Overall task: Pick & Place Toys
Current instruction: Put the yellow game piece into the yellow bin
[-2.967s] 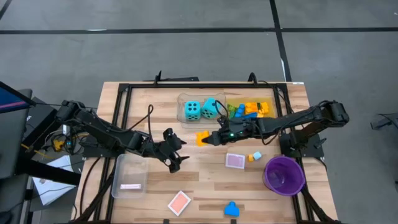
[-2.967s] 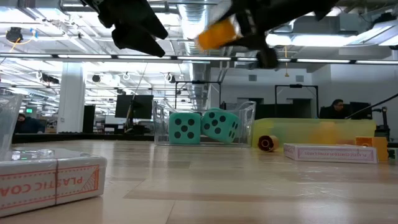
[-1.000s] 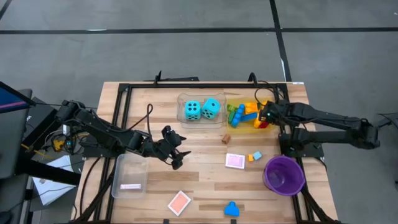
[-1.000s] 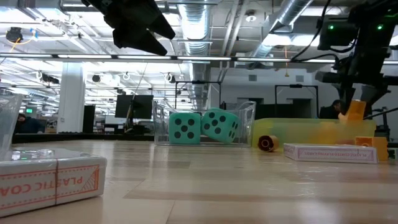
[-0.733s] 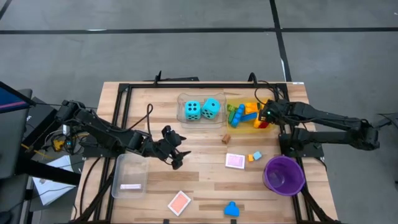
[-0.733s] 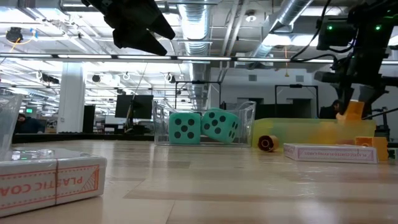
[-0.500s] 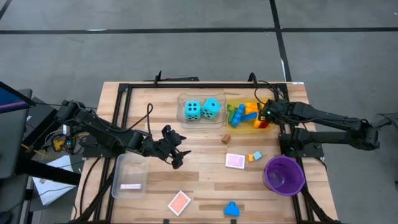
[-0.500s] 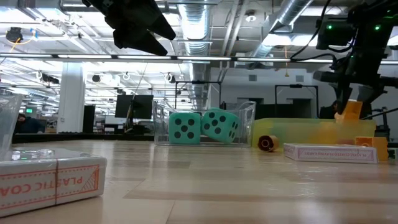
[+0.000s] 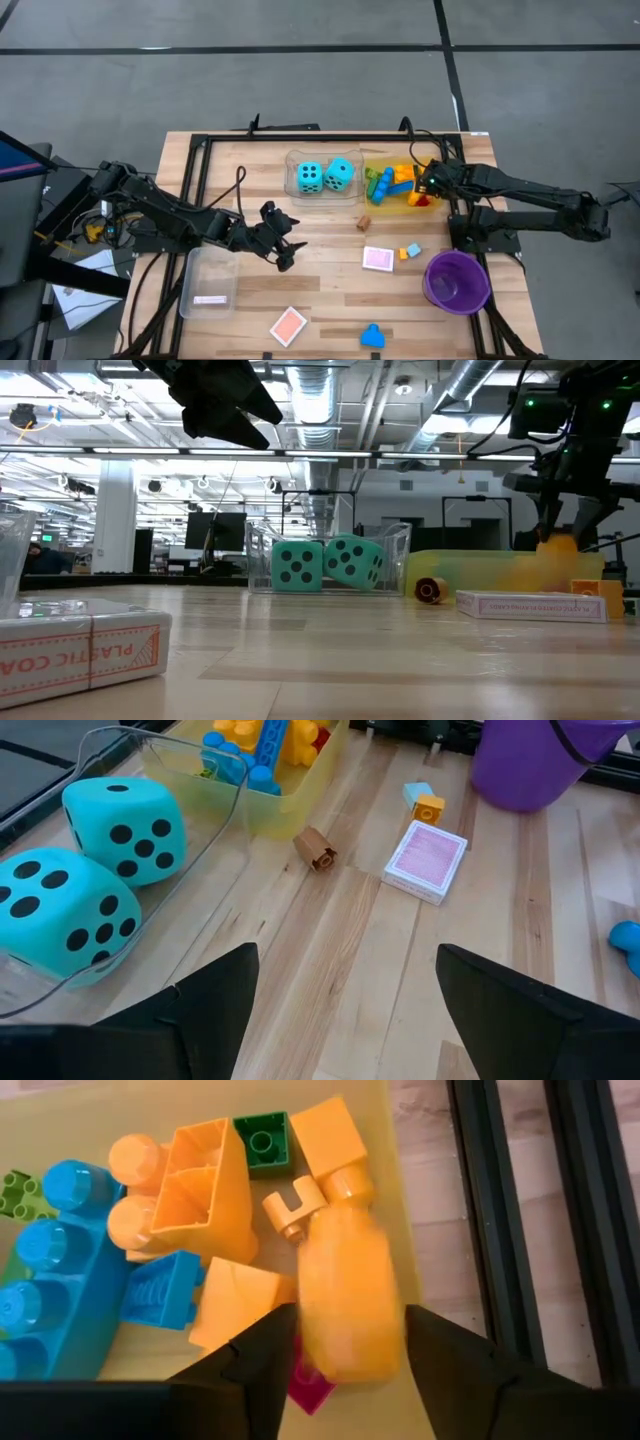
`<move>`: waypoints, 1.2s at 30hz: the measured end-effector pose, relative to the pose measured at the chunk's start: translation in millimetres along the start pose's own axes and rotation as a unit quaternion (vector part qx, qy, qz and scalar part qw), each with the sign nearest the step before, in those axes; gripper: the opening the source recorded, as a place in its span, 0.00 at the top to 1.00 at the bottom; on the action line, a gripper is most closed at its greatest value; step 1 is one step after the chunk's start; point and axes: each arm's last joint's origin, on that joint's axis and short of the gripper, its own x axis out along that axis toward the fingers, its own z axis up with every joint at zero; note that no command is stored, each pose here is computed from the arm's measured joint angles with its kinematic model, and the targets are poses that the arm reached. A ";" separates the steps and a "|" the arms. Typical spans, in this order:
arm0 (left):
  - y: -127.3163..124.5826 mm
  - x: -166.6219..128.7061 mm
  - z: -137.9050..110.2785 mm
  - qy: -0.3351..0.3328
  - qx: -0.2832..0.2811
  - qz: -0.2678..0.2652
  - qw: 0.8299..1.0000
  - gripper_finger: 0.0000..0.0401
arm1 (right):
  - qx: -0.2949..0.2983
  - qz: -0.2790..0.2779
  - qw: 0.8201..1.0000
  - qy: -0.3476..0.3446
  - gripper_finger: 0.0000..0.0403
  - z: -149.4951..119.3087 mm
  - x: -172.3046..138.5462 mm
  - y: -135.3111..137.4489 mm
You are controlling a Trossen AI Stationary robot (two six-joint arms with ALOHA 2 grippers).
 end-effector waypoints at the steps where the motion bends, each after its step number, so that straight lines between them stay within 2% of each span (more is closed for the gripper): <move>1: 0.0 0.0 0.0 0.000 0.000 0.000 1.000 0.25 | 0.000 -0.001 1.000 -0.002 0.54 0.2 0.0 0.0; 9: 0.0 0.0 0.0 0.000 0.000 0.000 1.000 0.25 | 0.000 -0.005 1.000 -0.013 0.40 0.7 -0.1 -0.2; 15: 0.0 0.0 0.0 0.000 0.000 0.000 1.000 0.25 | 0.003 0.013 1.000 -0.018 0.38 0.8 -1.6 2.0; 25: -0.3 0.0 0.6 -0.003 -0.002 -0.001 1.000 0.25 | 0.008 0.137 0.990 -0.036 0.38 -5.7 -17.2 15.9; 33: 0.7 0.7 1.1 -0.003 -0.003 0.000 1.000 0.25 | -0.063 0.245 0.966 -0.055 0.38 -15.0 -31.2 35.5; 36: 0.7 0.7 1.1 -0.003 -0.003 0.000 1.000 0.25 | -0.100 0.296 0.947 -0.072 0.38 -18.4 -38.9 44.6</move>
